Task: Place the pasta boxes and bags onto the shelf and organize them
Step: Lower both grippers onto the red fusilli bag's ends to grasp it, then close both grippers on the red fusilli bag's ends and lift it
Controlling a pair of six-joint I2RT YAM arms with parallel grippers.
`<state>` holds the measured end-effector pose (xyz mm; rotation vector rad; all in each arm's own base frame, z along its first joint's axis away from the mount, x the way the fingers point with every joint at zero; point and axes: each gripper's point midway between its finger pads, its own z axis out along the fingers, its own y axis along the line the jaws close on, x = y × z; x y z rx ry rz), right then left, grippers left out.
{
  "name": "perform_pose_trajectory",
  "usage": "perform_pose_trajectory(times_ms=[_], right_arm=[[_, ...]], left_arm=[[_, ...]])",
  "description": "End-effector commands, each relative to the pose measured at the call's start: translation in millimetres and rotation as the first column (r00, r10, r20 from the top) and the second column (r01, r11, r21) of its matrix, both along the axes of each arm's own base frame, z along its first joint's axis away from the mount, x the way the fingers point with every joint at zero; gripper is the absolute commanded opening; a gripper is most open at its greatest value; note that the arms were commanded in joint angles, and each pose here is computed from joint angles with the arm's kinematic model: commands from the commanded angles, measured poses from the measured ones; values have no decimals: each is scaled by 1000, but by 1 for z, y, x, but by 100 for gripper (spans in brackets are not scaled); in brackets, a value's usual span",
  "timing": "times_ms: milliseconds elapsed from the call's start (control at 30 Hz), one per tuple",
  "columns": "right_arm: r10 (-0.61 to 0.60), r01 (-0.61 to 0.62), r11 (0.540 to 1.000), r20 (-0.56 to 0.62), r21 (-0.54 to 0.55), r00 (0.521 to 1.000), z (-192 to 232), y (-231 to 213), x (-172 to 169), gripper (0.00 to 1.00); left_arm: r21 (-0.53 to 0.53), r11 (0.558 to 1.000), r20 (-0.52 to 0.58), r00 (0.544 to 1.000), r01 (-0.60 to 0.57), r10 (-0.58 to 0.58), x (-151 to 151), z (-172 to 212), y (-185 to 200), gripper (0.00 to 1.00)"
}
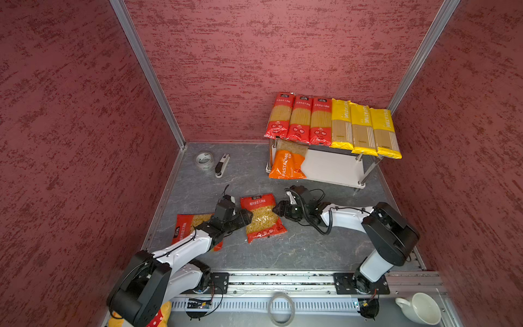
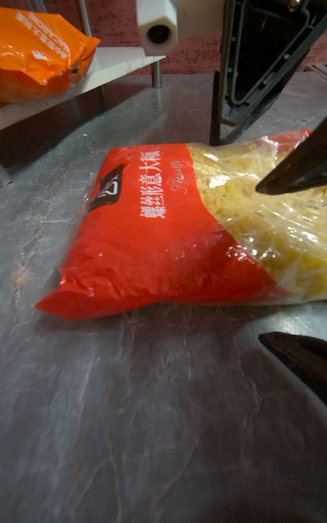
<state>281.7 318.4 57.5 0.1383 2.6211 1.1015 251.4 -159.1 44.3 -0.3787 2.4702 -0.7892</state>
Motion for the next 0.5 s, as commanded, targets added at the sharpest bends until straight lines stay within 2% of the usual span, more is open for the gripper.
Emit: perform_pose_trajectory(times_ms=[0, 133, 267, 467], right_arm=[[65, -67, 996, 41, 65, 997, 17, 29, 0, 60], [155, -160, 984, 64, 83, 986, 24, 55, -14, 52], [162, -166, 983, 59, 74, 985, 19, 55, -14, 43], [172, -174, 984, 46, 43, 984, 10, 53, -16, 41]], left_arm=[[-61, 998, 53, 998, 26, -23, 11, 9, -21, 72], [-82, 993, 81, 993, 87, -81, 14, 14, -45, 65], [-70, 993, 76, 993, 91, -85, 16, 11, -45, 58], [-57, 996, 69, 996, 68, -64, 15, 11, -31, 56]])
